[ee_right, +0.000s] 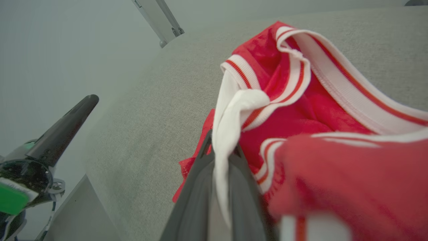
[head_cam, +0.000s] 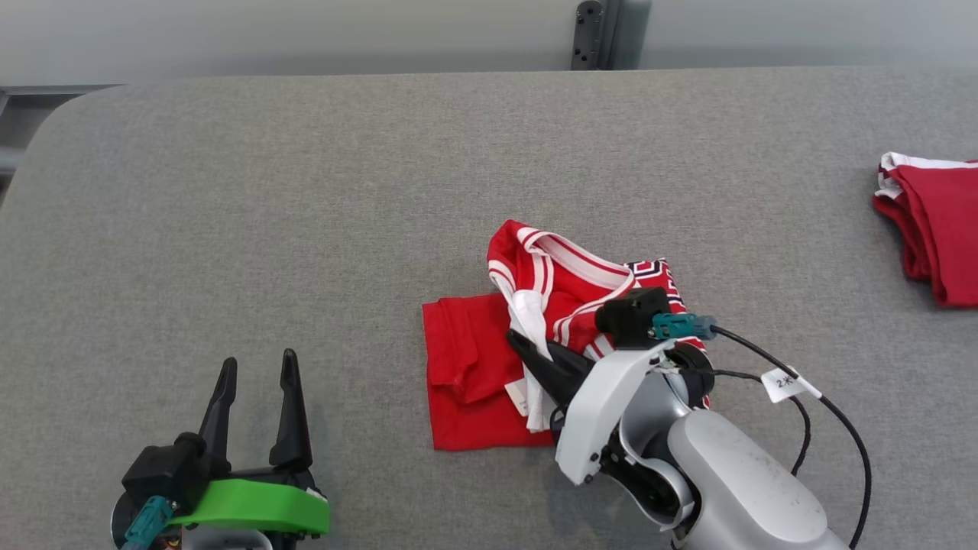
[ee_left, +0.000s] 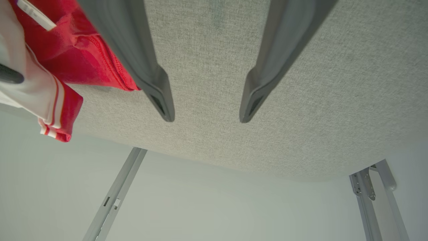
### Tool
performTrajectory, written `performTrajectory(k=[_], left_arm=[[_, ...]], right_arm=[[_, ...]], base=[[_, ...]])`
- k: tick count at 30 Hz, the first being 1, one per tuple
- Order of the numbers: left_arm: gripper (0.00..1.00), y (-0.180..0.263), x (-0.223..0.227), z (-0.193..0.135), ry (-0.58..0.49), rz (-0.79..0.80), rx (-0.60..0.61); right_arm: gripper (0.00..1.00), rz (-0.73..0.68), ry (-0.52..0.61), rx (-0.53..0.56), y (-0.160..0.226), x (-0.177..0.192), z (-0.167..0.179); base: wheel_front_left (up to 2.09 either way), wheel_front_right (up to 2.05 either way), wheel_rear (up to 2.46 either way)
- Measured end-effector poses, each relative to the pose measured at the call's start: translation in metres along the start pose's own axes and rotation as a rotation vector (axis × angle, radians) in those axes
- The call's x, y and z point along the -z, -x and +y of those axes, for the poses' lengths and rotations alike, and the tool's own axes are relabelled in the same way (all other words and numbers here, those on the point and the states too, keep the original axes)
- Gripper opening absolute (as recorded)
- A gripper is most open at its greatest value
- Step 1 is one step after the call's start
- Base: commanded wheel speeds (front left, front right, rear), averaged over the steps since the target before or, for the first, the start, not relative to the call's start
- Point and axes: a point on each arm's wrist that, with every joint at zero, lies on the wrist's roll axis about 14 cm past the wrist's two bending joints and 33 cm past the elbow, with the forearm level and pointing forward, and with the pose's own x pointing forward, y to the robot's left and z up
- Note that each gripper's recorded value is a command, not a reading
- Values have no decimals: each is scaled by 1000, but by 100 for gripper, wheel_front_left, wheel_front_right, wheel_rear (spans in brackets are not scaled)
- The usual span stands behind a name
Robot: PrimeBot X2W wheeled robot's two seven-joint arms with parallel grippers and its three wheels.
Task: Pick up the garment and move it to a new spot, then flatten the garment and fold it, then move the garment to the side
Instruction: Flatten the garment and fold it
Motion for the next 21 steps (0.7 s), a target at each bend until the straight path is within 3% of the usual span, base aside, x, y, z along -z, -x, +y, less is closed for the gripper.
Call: performTrajectory(k=[8, 10, 11, 15, 21], left_arm=[[100, 10, -3, 11, 9, -6, -40], [100, 11, -3, 12, 10, -6, -42], [100, 11, -3, 12, 10, -7, -42], [100, 11, -3, 9, 11, -7, -34], [100, 9, 0, -4, 14, 1, 6]], right_arm=[[0, 91, 0, -59, -24, 27, 17], [50, 97, 2, -70, -27, 30, 20], [100, 93, -3, -80, -28, 30, 24], [100, 51, -15, -118, -28, 22, 37], [100, -113, -38, -150, -22, -17, 49]], base=[[0, 0, 0], [0, 0, 0], [0, 0, 0], [0, 0, 0], [0, 0, 0]])
